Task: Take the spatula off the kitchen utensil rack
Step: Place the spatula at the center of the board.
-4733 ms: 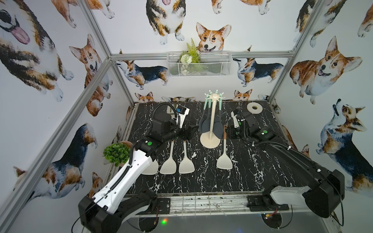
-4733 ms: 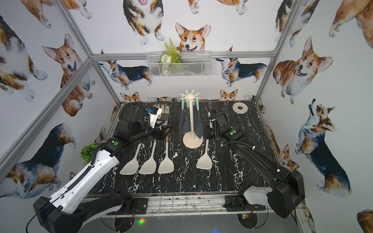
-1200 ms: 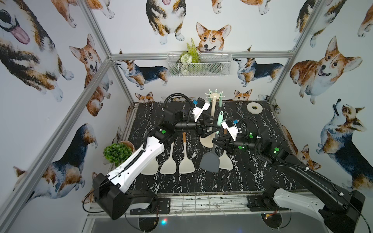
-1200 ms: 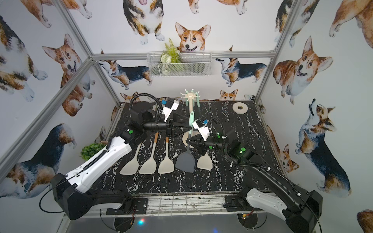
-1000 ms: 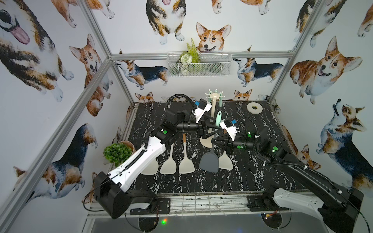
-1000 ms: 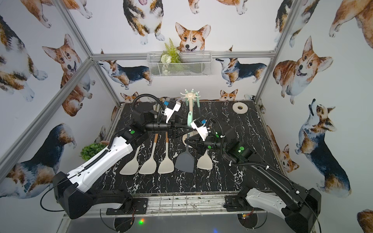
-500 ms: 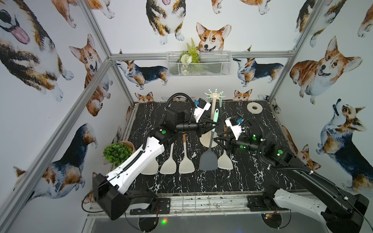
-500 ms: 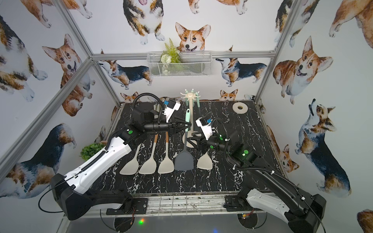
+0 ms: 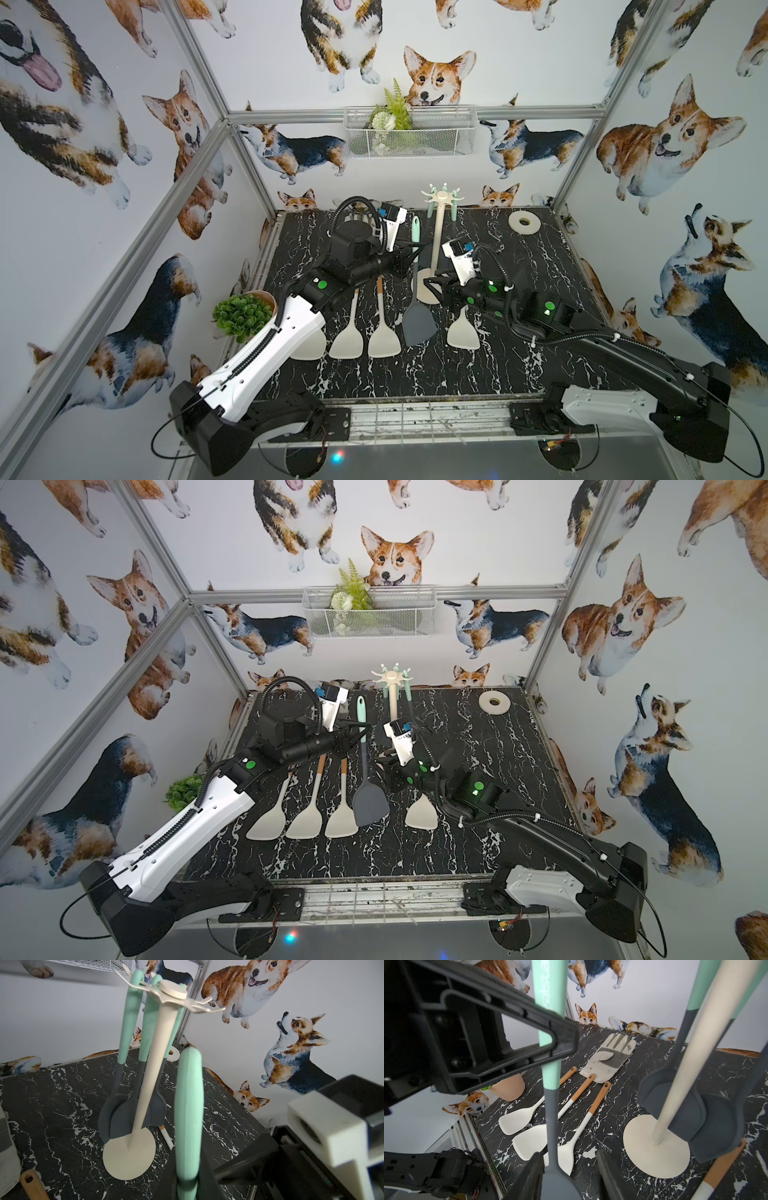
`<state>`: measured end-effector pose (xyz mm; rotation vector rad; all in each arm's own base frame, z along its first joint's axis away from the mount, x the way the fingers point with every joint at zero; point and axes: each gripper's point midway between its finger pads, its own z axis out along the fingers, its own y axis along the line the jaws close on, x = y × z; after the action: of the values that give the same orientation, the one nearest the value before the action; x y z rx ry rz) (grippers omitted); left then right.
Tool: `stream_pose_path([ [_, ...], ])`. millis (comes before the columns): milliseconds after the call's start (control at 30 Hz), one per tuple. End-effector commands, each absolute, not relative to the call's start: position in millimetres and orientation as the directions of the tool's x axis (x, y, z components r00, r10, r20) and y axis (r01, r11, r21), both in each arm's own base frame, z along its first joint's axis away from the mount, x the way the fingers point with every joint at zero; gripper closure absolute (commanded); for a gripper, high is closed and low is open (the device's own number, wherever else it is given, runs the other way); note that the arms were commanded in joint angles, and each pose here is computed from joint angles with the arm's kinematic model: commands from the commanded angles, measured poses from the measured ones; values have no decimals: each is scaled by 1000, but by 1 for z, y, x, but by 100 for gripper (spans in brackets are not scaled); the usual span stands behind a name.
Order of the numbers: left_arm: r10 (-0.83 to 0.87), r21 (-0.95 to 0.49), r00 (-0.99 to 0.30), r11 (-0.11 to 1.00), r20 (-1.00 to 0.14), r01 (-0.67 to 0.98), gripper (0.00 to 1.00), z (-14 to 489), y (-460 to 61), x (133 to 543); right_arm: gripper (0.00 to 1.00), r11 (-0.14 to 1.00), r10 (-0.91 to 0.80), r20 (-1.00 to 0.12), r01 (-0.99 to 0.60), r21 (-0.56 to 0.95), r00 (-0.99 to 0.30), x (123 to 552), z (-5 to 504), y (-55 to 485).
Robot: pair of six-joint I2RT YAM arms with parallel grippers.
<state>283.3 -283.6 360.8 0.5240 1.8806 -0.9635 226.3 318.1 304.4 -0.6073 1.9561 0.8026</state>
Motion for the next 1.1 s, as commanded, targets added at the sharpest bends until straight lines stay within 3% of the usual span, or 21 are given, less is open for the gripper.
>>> stream_pose_path([
  [0,-105,-434,-471,598,-876,674,100,372,-283,287,55,706,-73,-891,-654,272,-449,241,311,326],
  [333,-157,-483,-490,574,-857,661,100,370,-284,286,60,694,-104,-867,-660,288,-487,245,299,346],
  [467,-156,-473,-479,577,-864,666,100,372,-281,284,75,699,-121,-859,-657,282,-497,246,294,349],
  [567,-152,-464,-471,579,-869,670,100,373,-280,282,100,714,-131,-857,-647,268,-499,248,291,347],
  [700,-121,-432,-453,583,-883,688,99,372,-278,278,100,737,-129,-870,-633,237,-475,249,298,334],
  [900,-86,-349,-376,604,-922,717,46,375,-266,269,100,786,-136,-895,-596,163,-425,249,321,286],
  [1067,-67,-317,-357,634,-932,706,41,368,-258,269,100,874,-68,-884,-455,171,-463,255,336,196],
])
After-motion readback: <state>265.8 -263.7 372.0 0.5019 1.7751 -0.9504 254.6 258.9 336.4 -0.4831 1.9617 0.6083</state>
